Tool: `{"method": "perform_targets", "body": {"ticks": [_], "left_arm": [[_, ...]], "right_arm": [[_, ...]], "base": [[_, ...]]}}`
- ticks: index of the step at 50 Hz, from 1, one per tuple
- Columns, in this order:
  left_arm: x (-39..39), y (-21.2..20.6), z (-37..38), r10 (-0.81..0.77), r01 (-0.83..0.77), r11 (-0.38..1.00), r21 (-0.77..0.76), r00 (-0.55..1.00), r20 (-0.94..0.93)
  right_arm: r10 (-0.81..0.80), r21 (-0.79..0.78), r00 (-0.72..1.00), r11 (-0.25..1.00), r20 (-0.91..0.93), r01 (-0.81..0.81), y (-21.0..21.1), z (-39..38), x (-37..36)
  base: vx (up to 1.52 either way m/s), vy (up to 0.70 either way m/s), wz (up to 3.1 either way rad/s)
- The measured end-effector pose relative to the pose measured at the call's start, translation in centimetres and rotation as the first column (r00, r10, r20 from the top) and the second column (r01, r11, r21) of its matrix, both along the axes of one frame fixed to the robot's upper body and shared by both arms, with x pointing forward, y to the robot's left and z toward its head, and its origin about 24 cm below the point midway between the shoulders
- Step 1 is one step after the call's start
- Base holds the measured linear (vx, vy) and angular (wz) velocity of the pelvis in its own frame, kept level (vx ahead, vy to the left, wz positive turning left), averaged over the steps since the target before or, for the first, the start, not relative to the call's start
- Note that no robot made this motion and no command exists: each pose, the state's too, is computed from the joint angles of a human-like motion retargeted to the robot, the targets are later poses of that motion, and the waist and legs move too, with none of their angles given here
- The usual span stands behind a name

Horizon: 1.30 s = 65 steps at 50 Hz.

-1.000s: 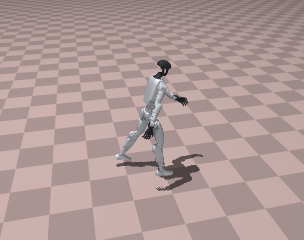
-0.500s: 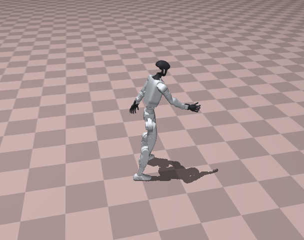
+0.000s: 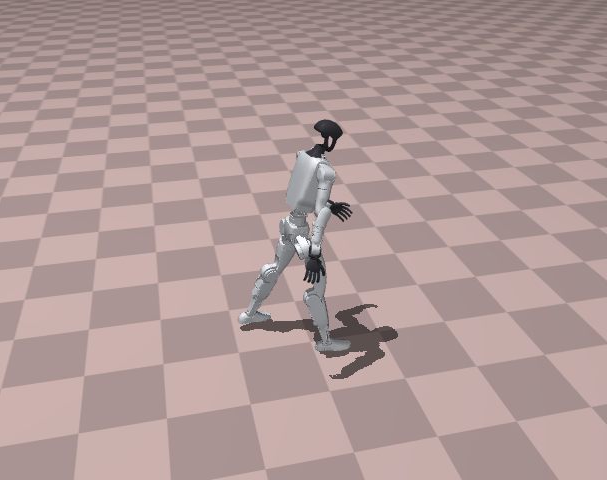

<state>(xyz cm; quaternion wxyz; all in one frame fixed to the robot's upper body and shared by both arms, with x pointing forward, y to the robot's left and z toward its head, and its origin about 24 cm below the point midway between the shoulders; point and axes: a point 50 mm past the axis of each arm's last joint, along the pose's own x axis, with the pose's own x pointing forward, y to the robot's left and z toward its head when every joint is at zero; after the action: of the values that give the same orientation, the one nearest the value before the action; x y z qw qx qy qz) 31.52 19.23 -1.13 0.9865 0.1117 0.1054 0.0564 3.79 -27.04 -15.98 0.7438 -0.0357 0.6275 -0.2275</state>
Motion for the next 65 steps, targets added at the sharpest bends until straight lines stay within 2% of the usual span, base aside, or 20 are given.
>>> {"method": "perform_targets", "body": {"ticks": [5, 8, 11, 15, 21, 26, 30, 35, 39, 43, 48, 51, 55, 58, 60, 63, 65], "left_arm": [[1.0, -4.0, 2.6, -0.238, 0.219, 0.956, 0.195, 0.968, 0.078], [-0.7, -4.3, 0.6, -0.249, 0.245, 0.954, 0.173, 0.968, 0.002], [-3.8, -3.2, -3.2, -0.219, 0.238, 0.963, 0.125, 0.964, -0.149], [-10.4, -0.6, -9.0, -0.171, 0.236, 0.965, 0.116, 0.899, -0.404], [-22.4, 3.8, -14.5, -0.036, 0.098, 0.994, 0.037, 0.649, -0.760], [-30.7, 7.4, -15.0, 0.049, -0.014, 0.999, 0.047, 0.406, -0.913], [-34.1, 10.0, -14.0, 0.148, -0.088, 0.988, 0.126, 0.331, -0.932], [-33.9, 12.5, -12.8, 0.273, -0.200, 0.957, 0.211, 0.370, -0.888], [-28.7, 13.4, -12.4, 0.270, -0.080, 0.962, 0.262, 0.443, -0.855], [-19.0, 12.4, -11.1, 0.255, -0.025, 0.951, 0.307, 0.621, -0.741], [-5.9, 6.8, -6.5, 0.127, -0.050, 0.984, 0.170, 0.868, -0.480], [0.4, 2.1, -2.2, -0.021, 0.060, 0.992, 0.115, 0.949, -0.313], [6.0, -4.0, 4.6, -0.264, 0.291, 0.921, 0.258, 0.955, -0.134], [8.1, -7.3, 9.4, -0.378, 0.355, 0.863, 0.359, 0.926, -0.008], [8.6, -8.7, 11.7, -0.398, 0.348, 0.878, 0.330, 0.912, 0.097], [8.3, -9.3, 12.7, -0.330, 0.307, 0.943, 0.130, 0.913, 0.238], [7.5, -8.9, 11.6, -0.253, 0.269, 0.963, -0.025, 0.929, 0.269]], "right_arm": [[-0.059, 0.051, 0.998, 0.997, 0.015, 0.058, -1.1, 0.3, -0.9], [-0.015, 0.018, 0.999, 1.000, 0.046, 0.014, -1.8, 0.7, 1.2], [0.031, -0.041, 0.991, 0.999, 0.127, -0.026, -2.2, 1.4, 4.9], [0.109, -0.123, 0.937, 0.990, 0.333, -0.071, -1.5, 3.4, 11.8], [0.281, -0.200, 0.748, 0.959, 0.601, -0.200, 3.0, 8.3, 22.7], [0.420, -0.286, 0.502, 0.902, 0.756, -0.324, 8.4, 13.9, 29.3], [0.398, -0.295, 0.330, 0.900, 0.856, -0.320, 11.5, 17.4, 31.4], [0.274, -0.193, 0.310, 0.944, 0.910, -0.268, 12.4, 16.1, 29.8], [0.249, -0.136, 0.467, 0.956, 0.849, -0.261, 11.2, 10.8, 25.2], [0.358, -0.147, 0.694, 0.927, 0.625, -0.346, 9.3, 4.8, 18.2], [0.455, 0.004, 0.856, 0.883, 0.246, -0.470, 7.3, -0.1, 8.4], [0.478, 0.127, 0.876, 0.867, 0.067, -0.482, 6.3, -1.1, 3.6], [0.480, 0.250, 0.875, 0.856, -0.060, -0.452, 5.5, -1.5, -0.5], [0.446, 0.302, 0.891, 0.863, -0.081, -0.404, 5.1, -1.5, -1.6], [0.411, 0.312, 0.909, 0.874, -0.068, -0.372, 4.8, -1.4, -1.5], [0.348, 0.259, 0.938, 0.907, -0.012, -0.333, 3.6, -1.0, 0.6], [0.324, 0.187, 0.946, 0.927, 0.033, -0.324, 2.4, -0.4, 3.0]], "base": [[0.57, -0.18, 0.01], [0.56, -0.17, -0.48], [0.53, -0.12, -0.68], [0.50, -0.04, -0.95], [0.45, 0.04, -0.69], [0.44, 0.11, -0.68], [0.49, 0.18, -0.73], [0.48, 0.23, -0.35], [0.41, 0.22, 0.35], [0.37, 0.15, 0.58], [0.37, 0.10, 0.98], [0.39, 0.04, 1.16], [0.43, -0.03, 0.94], [0.45, -0.09, 0.65], [0.46, -0.12, 0.47], [0.45, -0.15, 0.24], [0.45, -0.17, -0.05]]}}
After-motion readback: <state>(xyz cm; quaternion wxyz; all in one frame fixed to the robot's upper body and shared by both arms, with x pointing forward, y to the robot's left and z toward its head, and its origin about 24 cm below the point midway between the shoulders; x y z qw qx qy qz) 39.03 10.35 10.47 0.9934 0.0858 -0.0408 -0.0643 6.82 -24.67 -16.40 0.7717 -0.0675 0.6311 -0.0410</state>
